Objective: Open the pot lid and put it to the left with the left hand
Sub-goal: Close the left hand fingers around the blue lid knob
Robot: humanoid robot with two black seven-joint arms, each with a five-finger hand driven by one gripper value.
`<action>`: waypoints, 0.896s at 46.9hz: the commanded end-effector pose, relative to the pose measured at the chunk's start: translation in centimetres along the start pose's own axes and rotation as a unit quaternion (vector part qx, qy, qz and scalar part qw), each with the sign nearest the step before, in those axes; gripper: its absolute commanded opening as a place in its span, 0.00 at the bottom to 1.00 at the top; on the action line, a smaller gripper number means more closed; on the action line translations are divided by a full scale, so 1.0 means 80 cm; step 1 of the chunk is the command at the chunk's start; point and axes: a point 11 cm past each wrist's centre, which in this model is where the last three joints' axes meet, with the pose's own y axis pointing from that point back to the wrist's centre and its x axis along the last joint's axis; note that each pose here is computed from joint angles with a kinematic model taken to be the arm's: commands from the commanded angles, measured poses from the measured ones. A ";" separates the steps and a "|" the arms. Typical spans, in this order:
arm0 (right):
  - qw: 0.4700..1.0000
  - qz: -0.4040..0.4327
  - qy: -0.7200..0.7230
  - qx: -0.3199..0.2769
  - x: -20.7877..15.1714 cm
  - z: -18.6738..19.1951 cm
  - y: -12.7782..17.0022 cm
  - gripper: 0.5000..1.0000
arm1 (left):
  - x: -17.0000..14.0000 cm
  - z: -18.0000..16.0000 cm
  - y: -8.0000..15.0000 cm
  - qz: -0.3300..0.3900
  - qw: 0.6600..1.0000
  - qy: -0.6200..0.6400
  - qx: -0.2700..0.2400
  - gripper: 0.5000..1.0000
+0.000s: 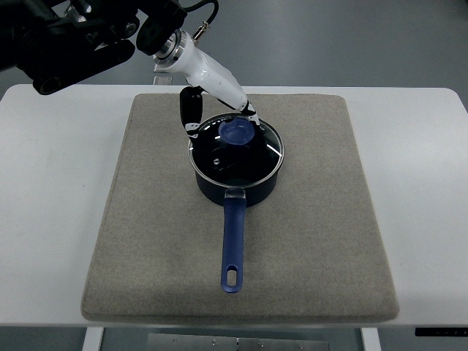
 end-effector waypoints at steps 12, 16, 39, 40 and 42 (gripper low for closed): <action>1.000 0.000 0.000 0.000 0.000 0.001 0.000 0.83 | 0.001 -0.004 0.000 0.006 1.000 0.007 0.002 0.98; 1.000 0.000 0.000 0.000 0.000 -0.001 0.000 0.83 | 0.002 -0.008 0.003 0.011 1.000 0.009 0.005 0.98; 1.000 0.000 0.000 0.000 0.000 -0.001 0.000 0.83 | -0.009 -0.008 -0.007 0.010 1.000 0.016 -0.002 0.98; 1.000 0.000 0.000 0.000 0.000 0.001 0.000 0.83 | -0.009 -0.008 -0.007 0.010 1.000 0.016 -0.002 0.98; 1.000 0.000 0.000 0.000 0.000 0.001 0.000 0.83 | -0.007 -0.006 -0.008 0.010 1.000 0.014 -0.003 0.98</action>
